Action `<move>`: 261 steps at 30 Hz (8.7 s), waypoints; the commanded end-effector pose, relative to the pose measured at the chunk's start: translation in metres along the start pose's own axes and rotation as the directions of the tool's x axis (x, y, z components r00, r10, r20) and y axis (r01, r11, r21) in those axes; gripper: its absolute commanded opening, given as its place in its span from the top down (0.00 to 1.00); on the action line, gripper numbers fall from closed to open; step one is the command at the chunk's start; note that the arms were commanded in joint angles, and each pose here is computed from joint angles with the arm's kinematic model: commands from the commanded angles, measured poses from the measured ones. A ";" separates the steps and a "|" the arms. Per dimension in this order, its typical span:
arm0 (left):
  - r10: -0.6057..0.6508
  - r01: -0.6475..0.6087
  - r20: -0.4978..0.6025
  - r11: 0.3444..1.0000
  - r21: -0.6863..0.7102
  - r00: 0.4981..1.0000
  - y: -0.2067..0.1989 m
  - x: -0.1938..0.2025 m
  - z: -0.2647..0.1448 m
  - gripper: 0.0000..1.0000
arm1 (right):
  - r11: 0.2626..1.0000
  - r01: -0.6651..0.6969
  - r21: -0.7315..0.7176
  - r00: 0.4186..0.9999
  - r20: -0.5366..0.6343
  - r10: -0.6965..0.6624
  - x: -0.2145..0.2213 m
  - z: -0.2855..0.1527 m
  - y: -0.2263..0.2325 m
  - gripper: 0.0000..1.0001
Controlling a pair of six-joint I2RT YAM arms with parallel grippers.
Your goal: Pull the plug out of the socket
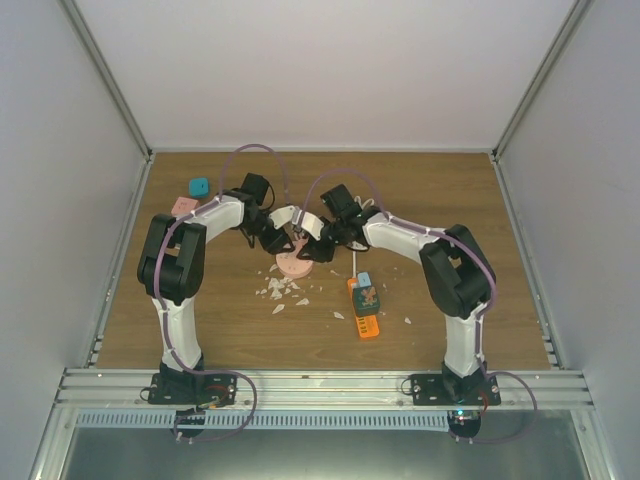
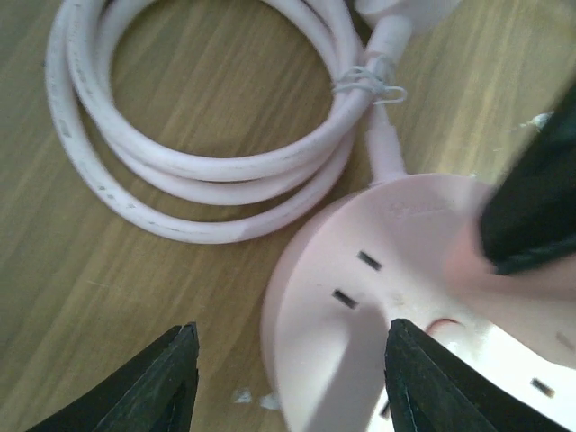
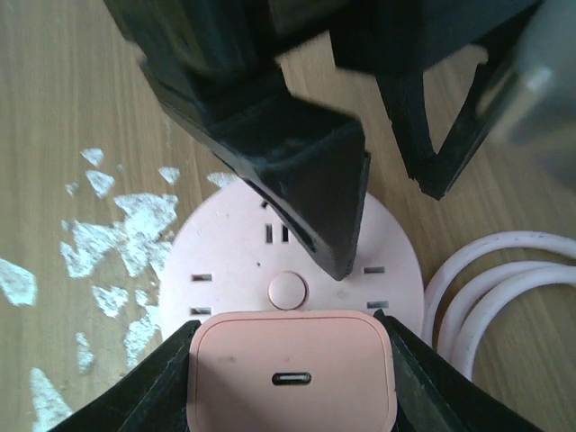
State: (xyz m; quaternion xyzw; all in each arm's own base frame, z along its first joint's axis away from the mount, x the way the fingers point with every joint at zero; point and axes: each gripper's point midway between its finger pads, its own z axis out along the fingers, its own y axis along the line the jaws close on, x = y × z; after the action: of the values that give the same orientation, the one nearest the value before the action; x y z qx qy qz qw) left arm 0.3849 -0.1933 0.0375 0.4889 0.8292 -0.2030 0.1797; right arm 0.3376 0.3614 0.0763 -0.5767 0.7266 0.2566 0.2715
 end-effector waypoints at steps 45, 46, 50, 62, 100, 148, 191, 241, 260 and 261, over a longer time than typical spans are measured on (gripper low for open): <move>0.310 -0.193 0.550 0.946 -0.262 0.776 -0.047 -0.105 -0.197 0.21 | 0.937 -0.310 -0.163 0.787 0.508 0.349 -0.113 -0.175 -0.045 0.88; 0.327 -0.201 0.551 0.940 -0.278 0.768 -0.053 -0.111 -0.197 0.21 | 0.932 -0.317 -0.178 0.780 0.511 0.362 -0.114 -0.175 -0.044 0.87; 0.355 -0.201 0.551 0.925 -0.321 0.755 -0.065 -0.124 -0.194 0.21 | 0.920 -0.327 -0.217 0.762 0.515 0.392 -0.117 -0.177 -0.041 0.87; 0.428 -0.199 0.532 0.879 -0.433 0.731 -0.082 -0.159 -0.180 0.27 | 0.901 -0.318 -0.296 0.737 0.520 0.431 -0.120 -0.182 -0.028 0.83; 0.388 -0.178 0.471 0.885 -0.430 0.792 -0.077 -0.142 -0.162 0.94 | 0.906 -0.313 -0.285 0.738 0.527 0.421 -0.121 -0.190 -0.024 0.19; -0.502 0.525 0.165 0.768 -0.368 0.849 0.126 0.129 -0.105 0.89 | 0.981 -0.121 0.151 0.992 -0.025 0.126 0.020 -0.054 -0.125 0.27; -0.243 0.382 0.319 0.772 -0.508 0.916 0.138 0.054 -0.202 0.01 | 0.891 -0.070 0.449 0.942 -0.264 0.207 0.132 -0.035 -0.229 0.51; 0.006 0.080 0.218 0.920 -0.383 0.976 0.071 -0.014 -0.139 0.01 | 0.821 -0.085 0.565 0.862 -0.372 0.345 0.331 -0.276 -0.195 0.43; 0.135 0.001 0.357 0.934 -0.357 0.924 0.034 -0.056 -0.183 0.01 | 0.890 0.363 0.276 0.931 -0.149 -0.334 0.168 -0.284 -0.095 0.01; 0.140 -0.004 0.368 0.938 -0.347 0.919 0.030 -0.058 -0.185 0.01 | 0.880 0.406 0.247 0.913 -0.143 -0.381 0.162 -0.277 -0.085 0.01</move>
State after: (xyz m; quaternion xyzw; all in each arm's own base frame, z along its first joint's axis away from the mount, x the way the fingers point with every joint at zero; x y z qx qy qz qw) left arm 0.4285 -0.1132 0.1908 0.4184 0.8112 -0.1083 0.3939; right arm 0.4038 -0.0153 0.1466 -0.5918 0.7323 0.0051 0.3368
